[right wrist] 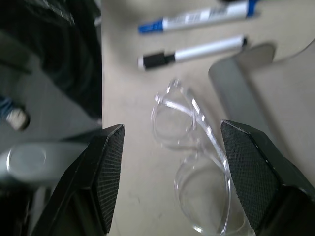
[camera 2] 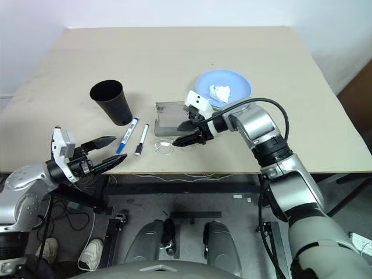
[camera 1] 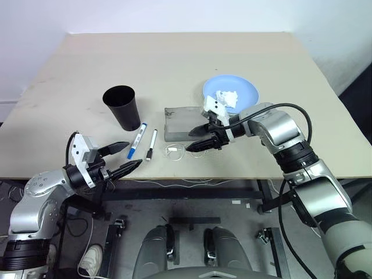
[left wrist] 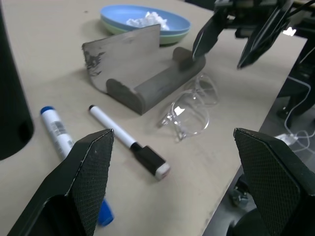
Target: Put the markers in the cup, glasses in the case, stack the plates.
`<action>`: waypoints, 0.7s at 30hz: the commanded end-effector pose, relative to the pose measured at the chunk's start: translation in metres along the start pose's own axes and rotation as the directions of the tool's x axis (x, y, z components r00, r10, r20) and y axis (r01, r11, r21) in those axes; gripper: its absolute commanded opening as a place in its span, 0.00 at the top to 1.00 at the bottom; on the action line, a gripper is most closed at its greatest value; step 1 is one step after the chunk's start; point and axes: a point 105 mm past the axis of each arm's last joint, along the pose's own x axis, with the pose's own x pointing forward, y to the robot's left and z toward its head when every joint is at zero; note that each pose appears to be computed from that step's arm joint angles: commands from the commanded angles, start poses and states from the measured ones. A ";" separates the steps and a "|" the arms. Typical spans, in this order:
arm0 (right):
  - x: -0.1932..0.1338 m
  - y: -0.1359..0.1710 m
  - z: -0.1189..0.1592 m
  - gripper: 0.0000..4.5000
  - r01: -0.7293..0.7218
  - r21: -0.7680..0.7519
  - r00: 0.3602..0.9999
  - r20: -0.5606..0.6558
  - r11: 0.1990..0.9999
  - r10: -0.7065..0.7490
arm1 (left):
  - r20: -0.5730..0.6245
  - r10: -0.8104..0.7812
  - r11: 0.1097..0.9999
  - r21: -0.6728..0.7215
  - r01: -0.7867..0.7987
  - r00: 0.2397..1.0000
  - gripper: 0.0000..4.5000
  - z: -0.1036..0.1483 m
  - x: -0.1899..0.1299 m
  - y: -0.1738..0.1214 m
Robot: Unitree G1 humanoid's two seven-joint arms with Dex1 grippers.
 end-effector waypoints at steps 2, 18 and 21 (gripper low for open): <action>0.004 -0.001 0.014 0.27 -0.029 -0.062 0.998 -0.060 0.998 0.025 | 0.017 -0.014 0.998 0.054 0.013 1.000 0.09 0.004 0.005 -0.005; 0.026 -0.011 0.012 0.27 -0.073 -0.088 0.968 -0.247 0.993 0.049 | 0.040 -0.031 0.998 0.050 0.029 0.999 0.09 -0.003 0.014 -0.017; 0.027 -0.012 0.011 0.27 -0.078 -0.080 0.964 -0.262 0.994 0.055 | 0.042 -0.032 0.998 0.052 0.030 0.999 0.09 -0.003 0.015 -0.018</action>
